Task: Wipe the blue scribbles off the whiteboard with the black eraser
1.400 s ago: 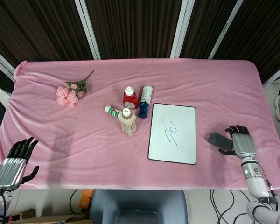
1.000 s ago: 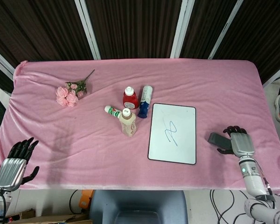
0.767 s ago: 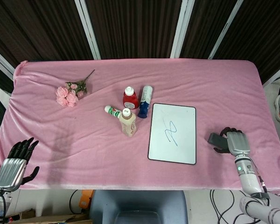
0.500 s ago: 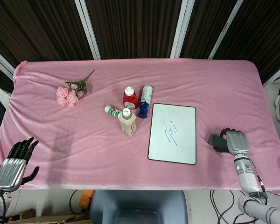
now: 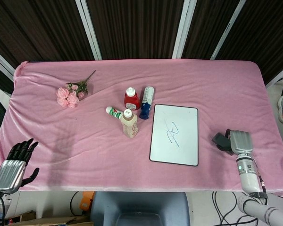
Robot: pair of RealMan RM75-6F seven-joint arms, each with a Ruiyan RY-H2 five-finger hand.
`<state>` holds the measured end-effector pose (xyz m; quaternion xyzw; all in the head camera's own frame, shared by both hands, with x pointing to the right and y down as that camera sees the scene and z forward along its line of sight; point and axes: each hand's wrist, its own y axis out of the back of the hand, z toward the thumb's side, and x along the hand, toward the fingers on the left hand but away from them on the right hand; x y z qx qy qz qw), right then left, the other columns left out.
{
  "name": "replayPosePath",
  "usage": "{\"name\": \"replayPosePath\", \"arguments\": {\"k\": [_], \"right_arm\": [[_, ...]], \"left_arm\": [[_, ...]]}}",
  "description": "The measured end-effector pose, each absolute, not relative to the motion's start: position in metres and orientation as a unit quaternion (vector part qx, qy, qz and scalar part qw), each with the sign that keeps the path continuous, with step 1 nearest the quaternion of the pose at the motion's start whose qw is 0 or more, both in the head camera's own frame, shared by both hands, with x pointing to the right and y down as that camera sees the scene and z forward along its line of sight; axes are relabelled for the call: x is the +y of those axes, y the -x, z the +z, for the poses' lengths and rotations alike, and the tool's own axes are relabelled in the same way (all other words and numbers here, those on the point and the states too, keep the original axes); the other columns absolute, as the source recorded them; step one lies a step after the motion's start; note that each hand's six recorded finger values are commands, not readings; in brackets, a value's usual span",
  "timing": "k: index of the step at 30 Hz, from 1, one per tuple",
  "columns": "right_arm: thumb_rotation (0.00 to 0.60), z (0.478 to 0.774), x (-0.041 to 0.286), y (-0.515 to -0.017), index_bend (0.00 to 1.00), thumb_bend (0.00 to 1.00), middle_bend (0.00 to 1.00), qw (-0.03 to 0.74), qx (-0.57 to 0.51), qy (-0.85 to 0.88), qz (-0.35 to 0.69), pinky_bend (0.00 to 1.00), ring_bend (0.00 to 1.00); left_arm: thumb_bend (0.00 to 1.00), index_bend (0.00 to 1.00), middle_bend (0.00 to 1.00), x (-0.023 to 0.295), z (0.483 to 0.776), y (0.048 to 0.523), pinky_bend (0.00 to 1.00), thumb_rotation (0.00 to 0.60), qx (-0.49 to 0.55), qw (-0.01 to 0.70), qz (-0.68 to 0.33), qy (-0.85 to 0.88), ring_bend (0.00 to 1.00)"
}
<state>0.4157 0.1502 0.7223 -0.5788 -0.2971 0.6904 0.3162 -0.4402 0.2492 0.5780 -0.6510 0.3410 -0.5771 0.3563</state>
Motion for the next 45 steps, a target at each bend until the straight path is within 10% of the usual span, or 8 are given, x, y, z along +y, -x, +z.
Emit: {"name": "replayPosePath", "arguments": {"k": [16, 28, 45], "right_arm": [[0.600, 0.686, 0.093, -0.353, 0.99, 0.43, 0.79, 0.377, -0.357, 0.613, 0.596, 0.89, 0.77], [0.600, 0.728, 0.076, -0.228, 0.99, 0.43, 0.79, 0.406, -0.275, 0.676, 0.550, 0.89, 0.77], [0.600, 0.753, 0.074, -0.241, 0.99, 0.43, 0.79, 0.408, -0.263, 0.664, 0.569, 0.89, 0.77]], "left_arm": [[0.36, 0.00, 0.00, 0.247, 0.579, 0.441, 0.08, 0.600, 0.341, 0.356, -0.578, 0.650, 0.00], [0.36, 0.00, 0.00, 0.244, 0.581, 0.445, 0.09, 0.600, 0.342, 0.352, -0.588, 0.642, 0.00], [0.36, 0.00, 0.00, 0.245, 0.585, 0.444, 0.09, 0.600, 0.336, 0.350, -0.595, 0.641, 0.00]]}}
